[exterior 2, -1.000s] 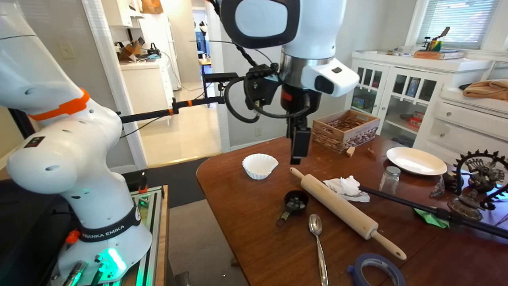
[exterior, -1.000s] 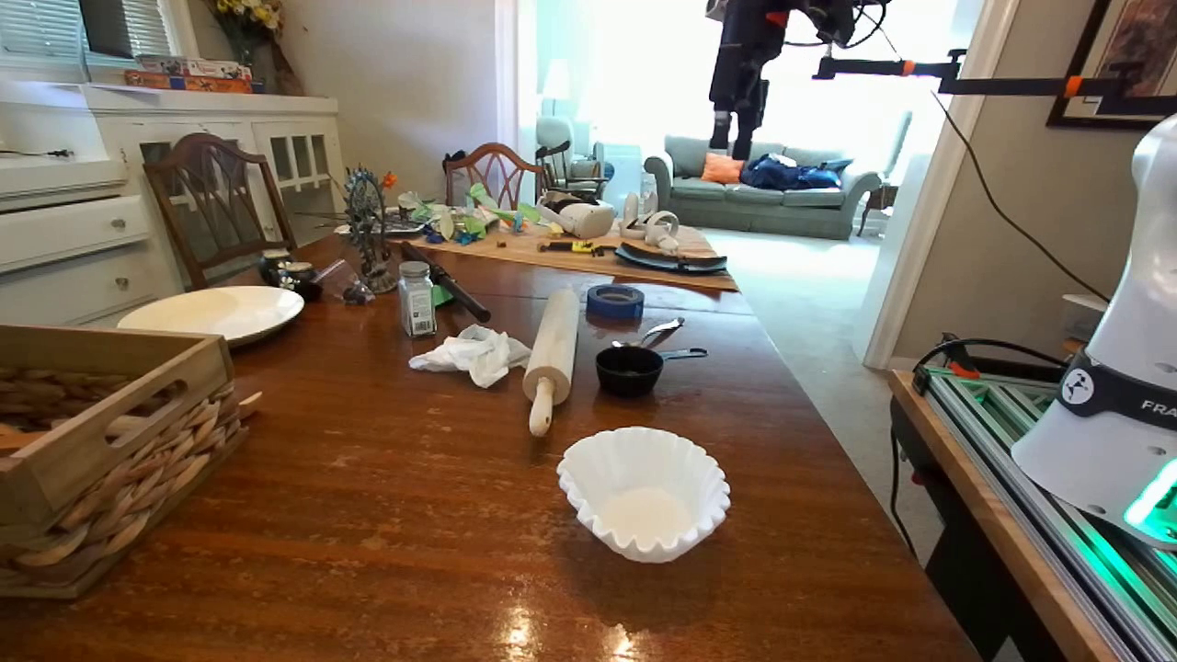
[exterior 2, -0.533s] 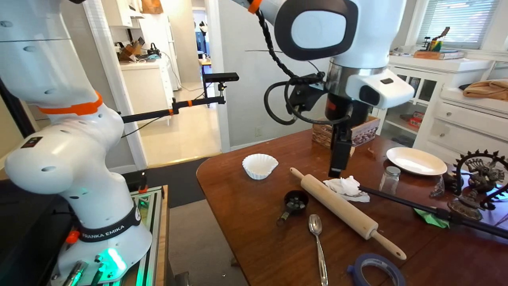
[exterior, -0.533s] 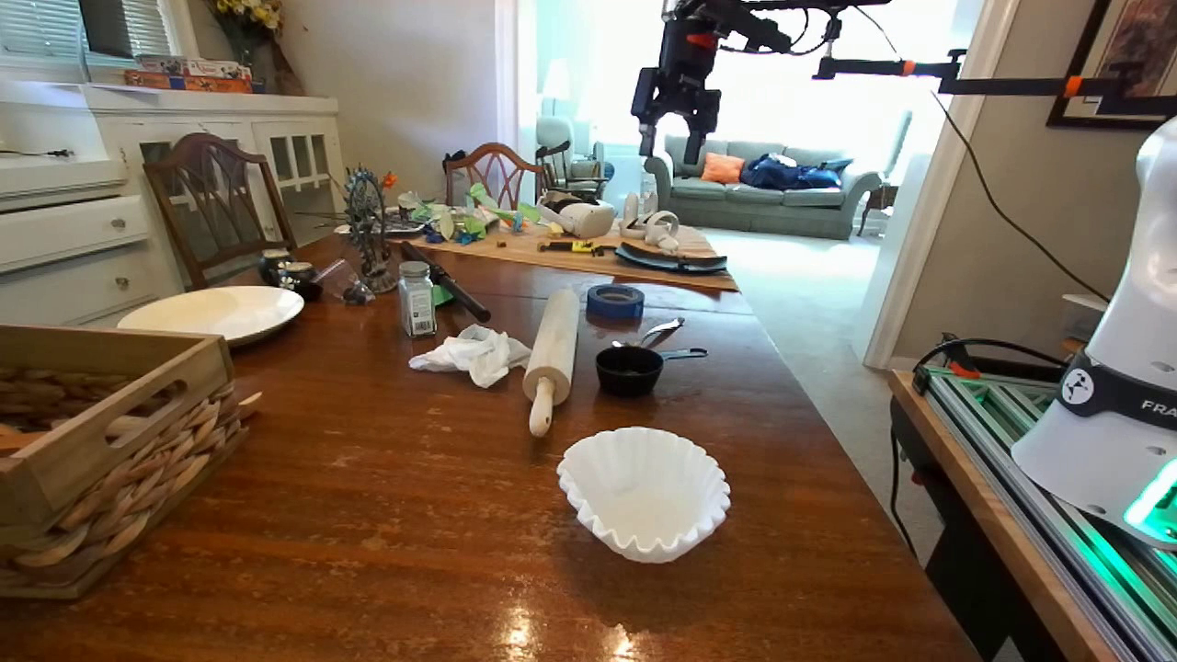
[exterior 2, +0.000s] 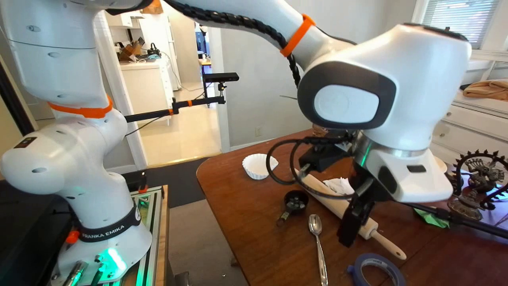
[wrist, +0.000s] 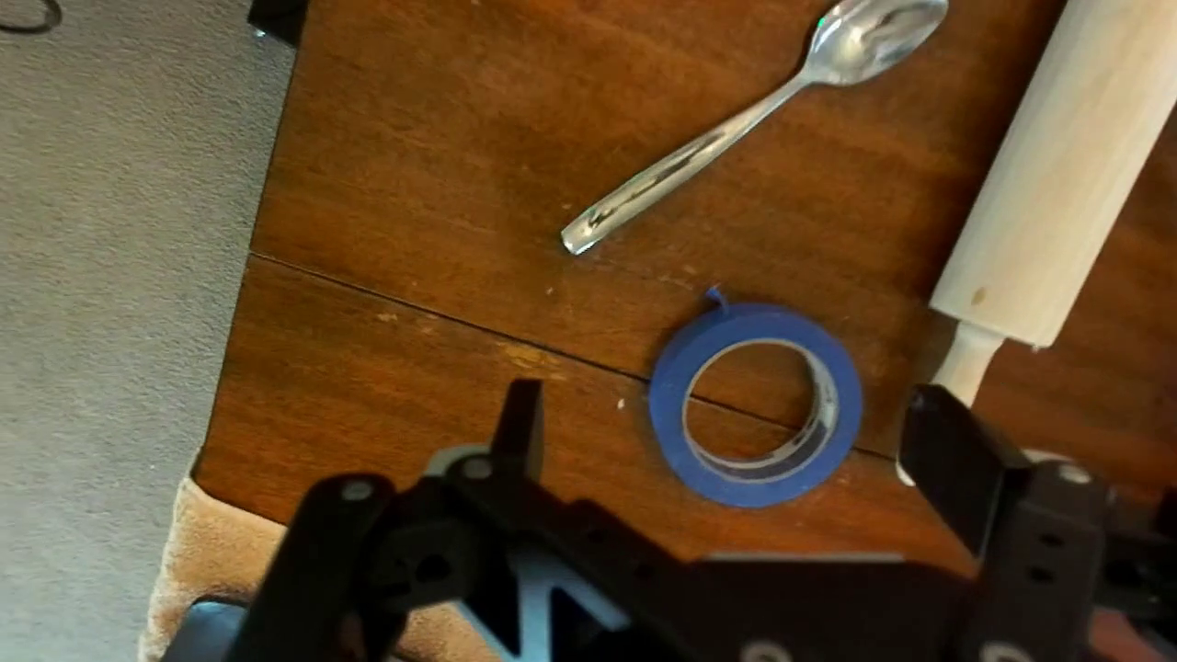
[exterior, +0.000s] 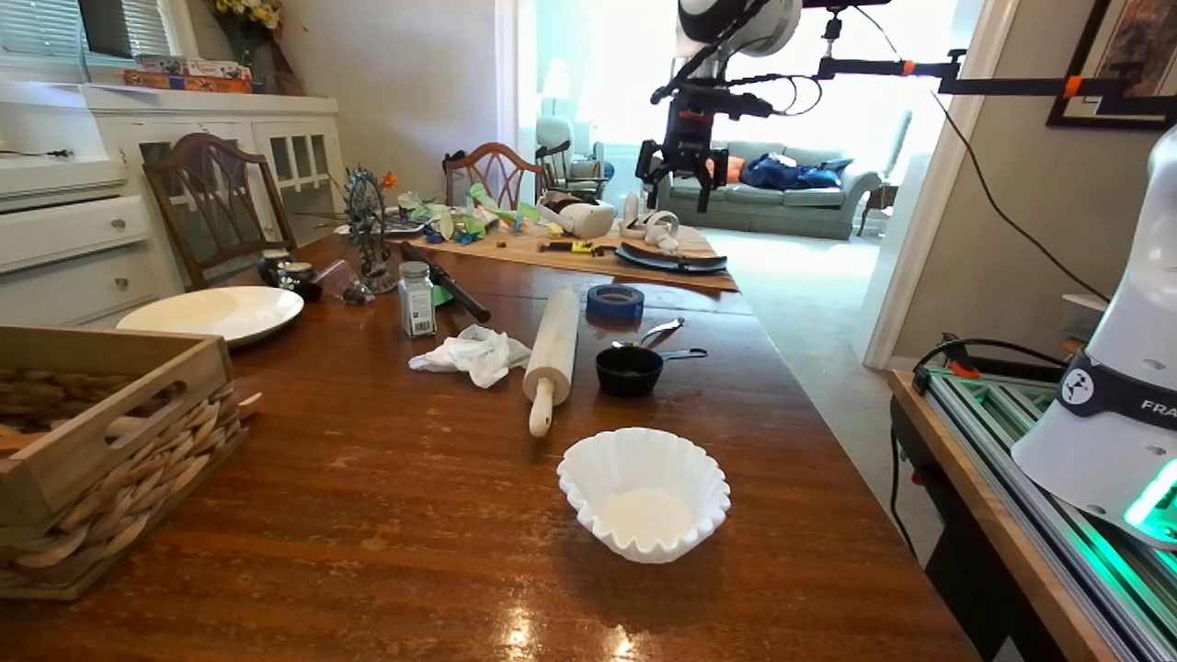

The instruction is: Move the masking tape forward

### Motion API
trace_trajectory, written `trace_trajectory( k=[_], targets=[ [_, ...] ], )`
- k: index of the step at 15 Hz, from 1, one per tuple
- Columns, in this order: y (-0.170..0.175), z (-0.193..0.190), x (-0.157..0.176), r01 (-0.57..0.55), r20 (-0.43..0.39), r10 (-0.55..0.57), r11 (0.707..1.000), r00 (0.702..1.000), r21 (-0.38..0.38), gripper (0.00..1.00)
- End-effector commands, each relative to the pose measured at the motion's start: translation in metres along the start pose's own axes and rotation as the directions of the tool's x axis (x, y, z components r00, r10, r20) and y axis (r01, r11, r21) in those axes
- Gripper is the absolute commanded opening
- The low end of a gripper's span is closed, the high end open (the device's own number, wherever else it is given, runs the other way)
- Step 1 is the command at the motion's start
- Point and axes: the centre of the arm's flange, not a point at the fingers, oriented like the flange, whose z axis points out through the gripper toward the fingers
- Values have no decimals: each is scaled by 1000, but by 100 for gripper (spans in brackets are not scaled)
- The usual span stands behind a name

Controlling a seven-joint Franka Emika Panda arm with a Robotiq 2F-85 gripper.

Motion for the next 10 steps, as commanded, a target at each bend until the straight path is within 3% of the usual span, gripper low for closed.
trace_trajectory(
  k=[1, 4, 7, 8, 10],
  targets=[
    [7, 43, 35, -151, -35, 153, 987, 988, 57, 100],
    [2, 63, 52, -296, -50, 300, 952, 953, 80, 100],
    [-7, 78, 62, -414, -5, 415, 908, 910, 66, 100],
    [5, 68, 47, -335, -27, 337, 940, 941, 61, 100],
    [1, 76, 52, -373, -25, 375, 926, 927, 57, 100]
  ],
)
